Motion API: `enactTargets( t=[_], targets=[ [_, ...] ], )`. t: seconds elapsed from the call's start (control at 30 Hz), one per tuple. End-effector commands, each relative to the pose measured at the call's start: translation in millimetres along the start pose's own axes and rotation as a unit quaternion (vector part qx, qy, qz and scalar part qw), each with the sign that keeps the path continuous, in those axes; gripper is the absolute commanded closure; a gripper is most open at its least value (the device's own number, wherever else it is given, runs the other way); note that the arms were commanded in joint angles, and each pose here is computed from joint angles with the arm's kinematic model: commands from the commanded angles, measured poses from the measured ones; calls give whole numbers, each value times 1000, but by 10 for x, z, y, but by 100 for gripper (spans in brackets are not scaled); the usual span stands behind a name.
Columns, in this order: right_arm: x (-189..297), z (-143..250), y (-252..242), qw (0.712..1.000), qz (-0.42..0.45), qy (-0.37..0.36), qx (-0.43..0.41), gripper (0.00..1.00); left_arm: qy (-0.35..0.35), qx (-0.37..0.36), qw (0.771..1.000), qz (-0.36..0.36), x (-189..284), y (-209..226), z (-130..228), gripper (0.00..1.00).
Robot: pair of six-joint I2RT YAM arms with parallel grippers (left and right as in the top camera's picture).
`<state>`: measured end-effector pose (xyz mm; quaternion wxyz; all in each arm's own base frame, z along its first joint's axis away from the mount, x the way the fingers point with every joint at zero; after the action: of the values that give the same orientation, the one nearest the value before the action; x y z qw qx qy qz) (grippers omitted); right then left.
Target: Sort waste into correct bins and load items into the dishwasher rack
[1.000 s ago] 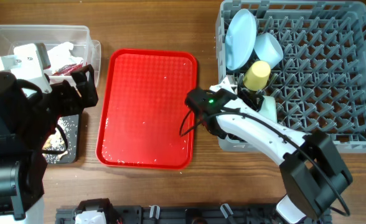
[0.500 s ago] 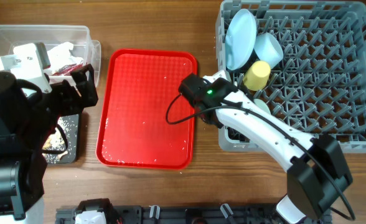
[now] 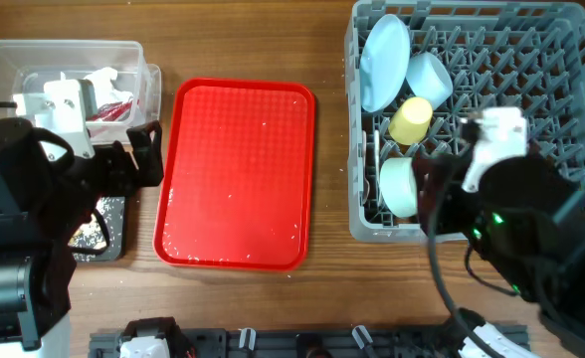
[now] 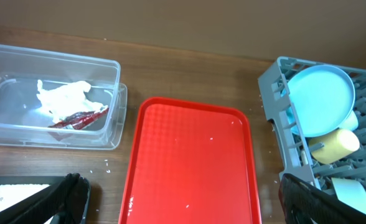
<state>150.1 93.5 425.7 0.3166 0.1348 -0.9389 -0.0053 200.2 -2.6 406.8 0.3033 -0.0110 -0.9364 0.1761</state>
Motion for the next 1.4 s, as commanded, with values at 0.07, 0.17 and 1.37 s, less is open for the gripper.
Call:
enactTargets(
  t=[0.07, 0.17, 1.37],
  targets=[
    [40, 20, -4, 998, -7, 2, -56, 0, 25, -6, 1000, 5, -3, 0, 67, 0],
    [-78, 9, 41, 999, 0, 18, -50, 0, 25, -6, 1000, 5, -4, 0, 67, 0],
    [-2605, 191, 857, 985, 64, 163, 2, 0, -155, -70, 974, 147, -985, 717, 2166, 0]
  ],
)
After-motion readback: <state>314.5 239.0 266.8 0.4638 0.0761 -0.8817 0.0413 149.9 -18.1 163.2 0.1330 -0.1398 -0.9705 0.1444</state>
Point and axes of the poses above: each gripper's point midway between its finger pads, its own x axis back along the fingers, its own y axis along the line the jaws close on, z = x × y, the point moved 8 cm from there along x, back along the fingers, and after that the axes turned 11 degrees about x, right-handed, at the moved point
